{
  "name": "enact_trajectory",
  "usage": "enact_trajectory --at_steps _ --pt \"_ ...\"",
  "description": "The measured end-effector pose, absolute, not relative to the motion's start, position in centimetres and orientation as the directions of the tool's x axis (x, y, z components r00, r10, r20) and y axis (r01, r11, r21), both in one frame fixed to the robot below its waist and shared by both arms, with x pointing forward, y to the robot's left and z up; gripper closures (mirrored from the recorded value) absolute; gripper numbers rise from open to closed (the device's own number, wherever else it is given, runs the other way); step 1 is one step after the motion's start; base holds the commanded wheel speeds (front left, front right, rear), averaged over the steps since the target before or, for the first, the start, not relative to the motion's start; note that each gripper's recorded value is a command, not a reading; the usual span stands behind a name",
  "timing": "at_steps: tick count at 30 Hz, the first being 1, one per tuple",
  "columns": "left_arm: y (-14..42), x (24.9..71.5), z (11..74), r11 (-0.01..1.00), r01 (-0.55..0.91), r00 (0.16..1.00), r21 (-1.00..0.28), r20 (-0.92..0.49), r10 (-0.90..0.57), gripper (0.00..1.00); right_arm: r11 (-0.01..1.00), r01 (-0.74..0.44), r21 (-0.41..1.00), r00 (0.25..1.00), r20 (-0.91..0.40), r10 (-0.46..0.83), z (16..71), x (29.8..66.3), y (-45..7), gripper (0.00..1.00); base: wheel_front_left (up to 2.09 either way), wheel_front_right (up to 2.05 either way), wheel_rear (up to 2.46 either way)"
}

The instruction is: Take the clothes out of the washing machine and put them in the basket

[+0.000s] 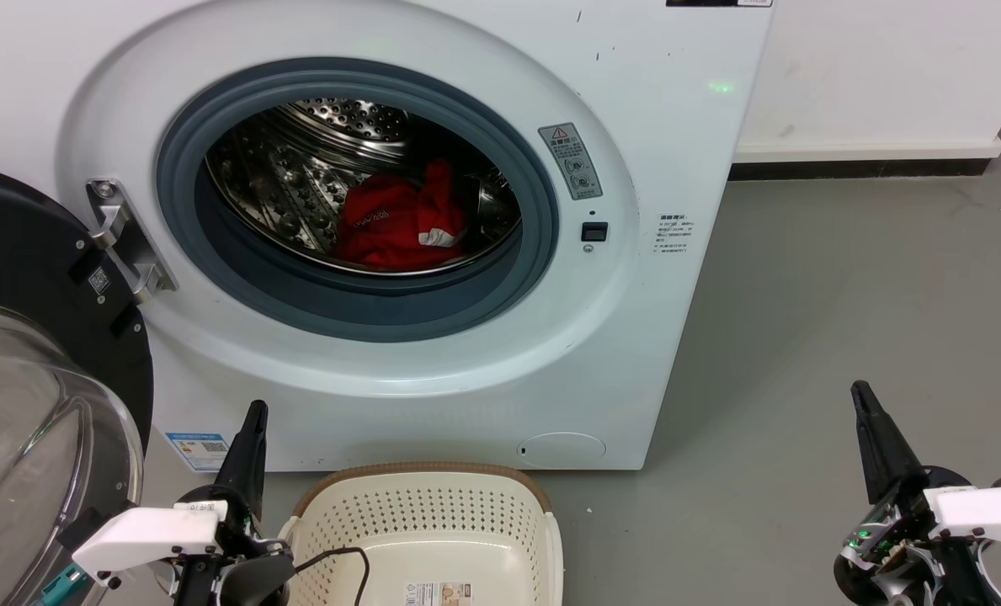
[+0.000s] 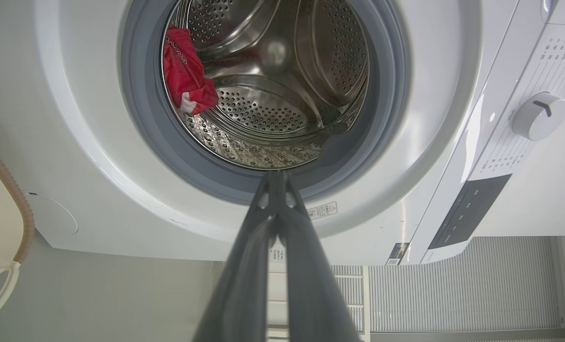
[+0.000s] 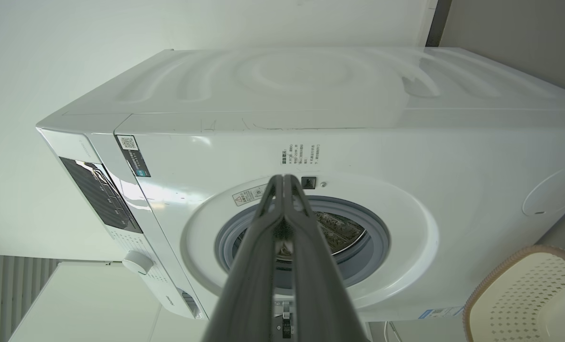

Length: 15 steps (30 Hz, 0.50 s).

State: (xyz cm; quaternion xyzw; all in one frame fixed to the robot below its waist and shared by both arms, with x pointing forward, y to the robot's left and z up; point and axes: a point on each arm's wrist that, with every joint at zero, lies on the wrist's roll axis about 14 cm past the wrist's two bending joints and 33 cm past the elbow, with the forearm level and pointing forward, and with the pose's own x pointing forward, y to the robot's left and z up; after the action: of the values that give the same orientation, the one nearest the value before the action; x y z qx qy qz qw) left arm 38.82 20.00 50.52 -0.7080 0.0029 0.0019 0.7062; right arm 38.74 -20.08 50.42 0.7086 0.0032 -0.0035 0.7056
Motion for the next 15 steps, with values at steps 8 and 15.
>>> enact_trajectory --at_steps 8,15 --pt "20.00 38.82 50.52 -0.003 -0.007 1.000 -1.000 -0.007 -0.001 1.00 -0.004 0.010 1.000 1.000 -0.010 0.000 50.42 38.74 -20.08 1.00 0.00 0.00 0.00" --pt "20.00 38.82 50.52 -0.003 -0.007 1.000 -1.000 -0.007 -0.001 1.00 -0.004 0.010 1.000 1.000 -0.010 0.000 50.42 38.74 -20.08 1.00 0.00 0.00 0.00"
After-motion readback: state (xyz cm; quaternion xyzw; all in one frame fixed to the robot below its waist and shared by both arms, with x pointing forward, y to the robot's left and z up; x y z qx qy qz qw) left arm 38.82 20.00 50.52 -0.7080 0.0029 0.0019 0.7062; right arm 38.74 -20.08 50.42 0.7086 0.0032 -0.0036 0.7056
